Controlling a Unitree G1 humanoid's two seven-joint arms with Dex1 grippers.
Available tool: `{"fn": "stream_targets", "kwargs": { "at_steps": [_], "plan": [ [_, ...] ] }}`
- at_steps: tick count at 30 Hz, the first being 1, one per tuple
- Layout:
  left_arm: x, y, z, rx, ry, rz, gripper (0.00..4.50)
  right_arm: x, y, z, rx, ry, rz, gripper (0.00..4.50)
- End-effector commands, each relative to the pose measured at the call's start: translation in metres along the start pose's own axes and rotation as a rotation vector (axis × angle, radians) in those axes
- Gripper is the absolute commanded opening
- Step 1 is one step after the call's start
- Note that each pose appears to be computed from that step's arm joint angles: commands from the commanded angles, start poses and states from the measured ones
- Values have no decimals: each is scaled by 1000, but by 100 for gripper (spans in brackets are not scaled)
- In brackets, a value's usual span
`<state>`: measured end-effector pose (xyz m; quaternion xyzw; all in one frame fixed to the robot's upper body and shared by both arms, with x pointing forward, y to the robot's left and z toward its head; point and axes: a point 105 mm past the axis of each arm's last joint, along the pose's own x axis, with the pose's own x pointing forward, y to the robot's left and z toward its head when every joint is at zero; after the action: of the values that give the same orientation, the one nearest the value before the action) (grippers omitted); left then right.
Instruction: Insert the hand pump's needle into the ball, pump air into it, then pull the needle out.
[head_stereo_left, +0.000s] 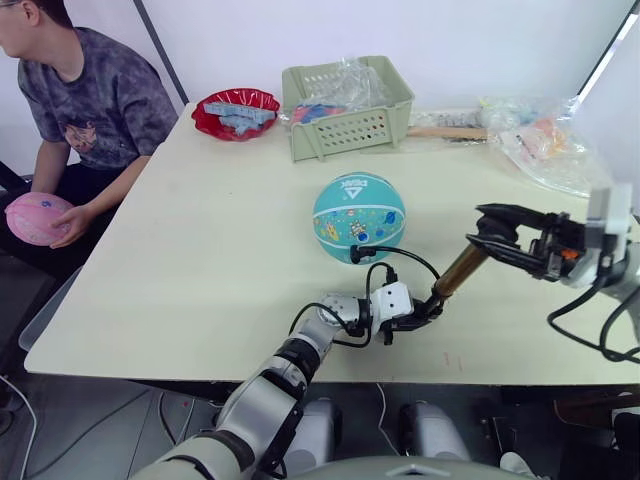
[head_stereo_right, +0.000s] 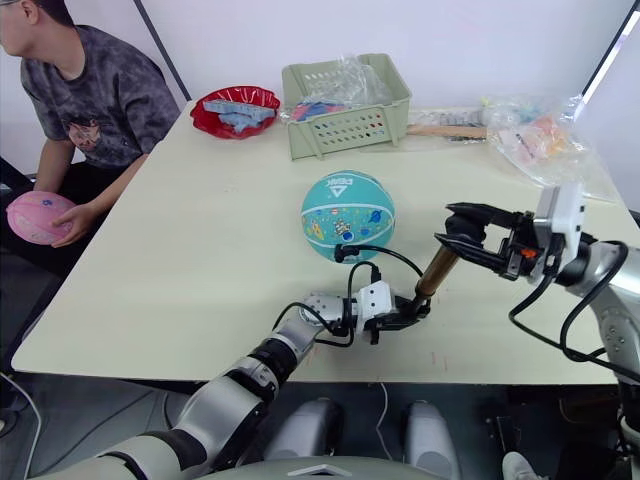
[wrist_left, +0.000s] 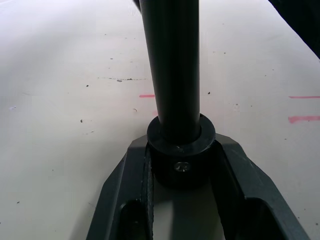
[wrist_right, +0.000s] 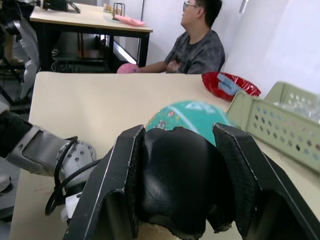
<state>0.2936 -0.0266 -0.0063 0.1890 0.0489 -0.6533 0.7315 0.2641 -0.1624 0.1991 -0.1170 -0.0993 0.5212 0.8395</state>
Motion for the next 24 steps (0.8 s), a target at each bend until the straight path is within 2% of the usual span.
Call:
{"fn": "stream_targets", "kwargs": {
  "at_steps": [1, 6, 10, 18, 24],
  "plan": [
    [-7, -28, -40, -89, 139, -80, 116, 2, 9, -45, 29, 111, -34, 173],
    [-7, -28, -41, -90, 137, -76, 116, 1, 19, -74, 23, 160, -56, 173],
    [-7, -28, -41, -91, 139, -75, 116, 5, 20, -72, 15, 143, -52, 173],
    [-7, -28, -41, -94, 137, -76, 116, 11, 4, -22, -33, 36, -33, 173],
    [-7, -30, -41, -95, 136, -80, 116, -1, -15, 27, -85, -14, -26, 173]
  ]
}}
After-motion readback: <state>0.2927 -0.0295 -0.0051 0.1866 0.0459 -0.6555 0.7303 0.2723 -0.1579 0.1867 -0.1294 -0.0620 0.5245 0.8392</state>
